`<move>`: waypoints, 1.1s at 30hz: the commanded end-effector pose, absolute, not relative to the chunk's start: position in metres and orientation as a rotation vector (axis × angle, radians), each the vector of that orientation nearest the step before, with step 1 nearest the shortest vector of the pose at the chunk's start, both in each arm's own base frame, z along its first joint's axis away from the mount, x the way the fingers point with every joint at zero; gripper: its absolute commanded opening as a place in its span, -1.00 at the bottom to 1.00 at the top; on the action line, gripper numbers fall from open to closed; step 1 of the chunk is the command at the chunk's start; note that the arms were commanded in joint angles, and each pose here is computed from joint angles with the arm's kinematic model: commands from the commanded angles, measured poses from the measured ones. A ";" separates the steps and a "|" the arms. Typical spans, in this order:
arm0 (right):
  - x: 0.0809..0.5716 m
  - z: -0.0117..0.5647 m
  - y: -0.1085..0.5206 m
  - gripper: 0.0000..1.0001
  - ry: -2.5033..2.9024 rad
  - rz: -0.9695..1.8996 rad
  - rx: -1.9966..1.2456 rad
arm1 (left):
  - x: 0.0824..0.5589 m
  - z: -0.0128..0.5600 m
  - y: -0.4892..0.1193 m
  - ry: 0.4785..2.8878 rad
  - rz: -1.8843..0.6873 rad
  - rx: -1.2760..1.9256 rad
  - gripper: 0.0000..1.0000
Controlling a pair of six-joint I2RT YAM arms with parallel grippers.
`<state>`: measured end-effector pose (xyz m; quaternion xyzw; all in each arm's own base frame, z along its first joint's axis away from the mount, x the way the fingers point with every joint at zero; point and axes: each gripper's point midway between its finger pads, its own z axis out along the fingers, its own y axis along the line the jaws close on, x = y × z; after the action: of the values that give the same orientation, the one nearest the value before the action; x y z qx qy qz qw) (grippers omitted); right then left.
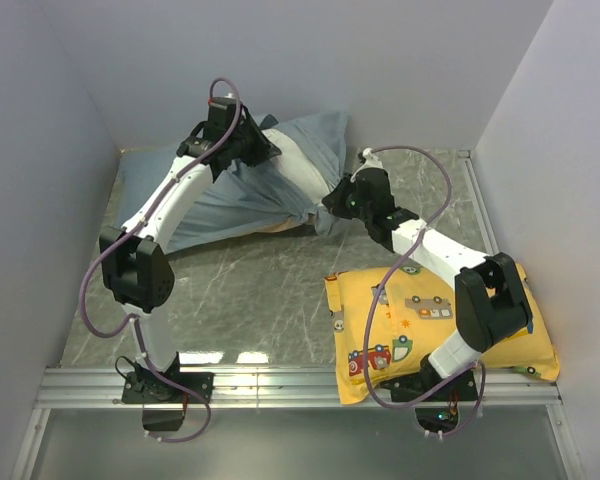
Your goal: Remove the pillowcase from the pillow
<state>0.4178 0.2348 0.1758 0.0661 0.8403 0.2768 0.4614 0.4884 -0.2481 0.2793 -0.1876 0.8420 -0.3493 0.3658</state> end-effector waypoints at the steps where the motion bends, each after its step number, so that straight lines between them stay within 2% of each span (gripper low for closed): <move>1: 0.394 0.104 0.178 -0.69 2.310 0.469 0.251 | 0.526 0.422 -0.163 1.644 -0.844 -0.574 -0.99; 9: 0.398 0.104 0.184 -0.64 2.314 0.535 0.248 | 0.523 0.393 -0.177 1.703 -0.861 -0.553 -0.99; 10: 0.398 0.104 0.183 -0.79 2.317 0.526 0.255 | 0.523 0.389 -0.177 1.718 -0.849 -0.555 -0.99; 12: 0.399 0.098 0.172 -0.88 2.324 0.477 0.286 | 0.522 0.386 -0.175 1.731 -0.833 -0.551 -0.99; 18: 0.395 0.084 0.142 -0.92 2.336 0.440 0.363 | 0.523 0.402 -0.136 1.672 -0.749 -0.611 -0.99; 21: 0.397 0.080 0.134 -1.00 2.342 0.421 0.384 | 0.521 0.405 -0.124 1.664 -0.722 -0.629 -0.99; 24: 0.398 0.079 0.131 -0.97 2.344 0.422 0.391 | 0.519 0.406 -0.112 1.648 -0.694 -0.653 -0.99; 26: 0.398 0.077 0.129 -0.88 2.348 0.420 0.396 | 0.517 0.407 -0.108 1.644 -0.688 -0.658 -0.99; 27: 0.398 0.075 0.128 -0.78 2.351 0.420 0.397 | 0.517 0.405 -0.108 1.647 -0.687 -0.659 -0.99; 30: 0.400 0.075 0.133 -0.69 2.352 0.448 0.385 | 0.515 0.408 -0.116 1.652 -0.715 -0.612 -0.99; 32: 0.400 0.072 0.138 -0.70 2.364 0.475 0.366 | 0.511 0.418 -0.139 1.666 -0.730 -0.521 -0.99; 33: 0.403 0.075 0.141 -0.83 2.358 0.493 0.357 | 0.510 0.420 -0.149 1.680 -0.726 -0.489 -0.99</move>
<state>0.4030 0.1369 0.0802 0.1518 0.9023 0.1885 0.3568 0.5167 -0.1130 0.3941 -0.2723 0.7206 -0.2954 0.5651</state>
